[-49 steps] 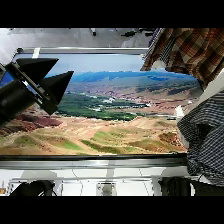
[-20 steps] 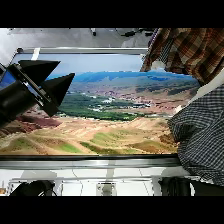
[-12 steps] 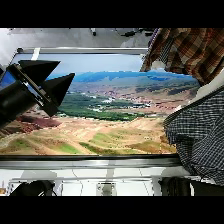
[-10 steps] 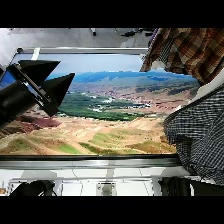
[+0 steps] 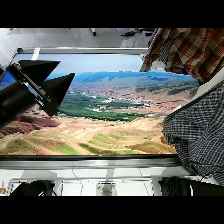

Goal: Fold the clothes and pants, and hang the long-sleeved shirts on hangers.

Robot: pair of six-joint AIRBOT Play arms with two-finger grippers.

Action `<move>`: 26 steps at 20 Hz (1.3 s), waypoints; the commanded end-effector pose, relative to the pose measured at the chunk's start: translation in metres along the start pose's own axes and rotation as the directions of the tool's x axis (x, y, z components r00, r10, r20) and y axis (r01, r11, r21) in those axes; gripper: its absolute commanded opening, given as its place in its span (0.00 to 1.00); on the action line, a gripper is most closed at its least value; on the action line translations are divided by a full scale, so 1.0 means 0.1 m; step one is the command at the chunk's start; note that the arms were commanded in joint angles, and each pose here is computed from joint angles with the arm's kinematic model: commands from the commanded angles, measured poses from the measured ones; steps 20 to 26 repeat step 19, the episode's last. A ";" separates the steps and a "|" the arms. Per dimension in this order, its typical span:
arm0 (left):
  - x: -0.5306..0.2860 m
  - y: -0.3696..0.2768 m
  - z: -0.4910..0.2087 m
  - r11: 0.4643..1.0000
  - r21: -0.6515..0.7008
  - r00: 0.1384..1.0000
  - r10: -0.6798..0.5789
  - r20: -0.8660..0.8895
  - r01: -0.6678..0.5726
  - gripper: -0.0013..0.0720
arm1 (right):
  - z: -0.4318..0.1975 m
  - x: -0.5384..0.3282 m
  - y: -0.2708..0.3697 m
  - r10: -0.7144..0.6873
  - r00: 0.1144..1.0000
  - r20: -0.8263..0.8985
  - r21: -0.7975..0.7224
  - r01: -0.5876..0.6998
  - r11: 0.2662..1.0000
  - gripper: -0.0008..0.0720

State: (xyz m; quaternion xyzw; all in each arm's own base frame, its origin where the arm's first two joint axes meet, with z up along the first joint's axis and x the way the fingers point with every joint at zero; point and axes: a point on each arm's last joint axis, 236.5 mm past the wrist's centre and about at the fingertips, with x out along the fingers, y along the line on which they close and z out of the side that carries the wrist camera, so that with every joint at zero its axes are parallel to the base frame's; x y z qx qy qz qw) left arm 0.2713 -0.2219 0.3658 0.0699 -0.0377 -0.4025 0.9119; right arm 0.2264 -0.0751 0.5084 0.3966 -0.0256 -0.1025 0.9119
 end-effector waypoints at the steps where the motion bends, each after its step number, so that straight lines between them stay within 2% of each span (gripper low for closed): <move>1: 0.00 0.00 0.00 1.000 0.001 1.000 0.001 -0.001 -0.001 0.71 | -0.08 -0.03 -0.37 -0.162 0.986 -0.025 -0.065 0.160 0.985 0.79; 26: 0.00 0.00 0.00 1.000 0.002 1.000 0.001 -0.001 -0.001 0.71 | -0.08 -0.03 -0.36 -0.161 0.987 -0.025 -0.065 0.159 0.985 0.79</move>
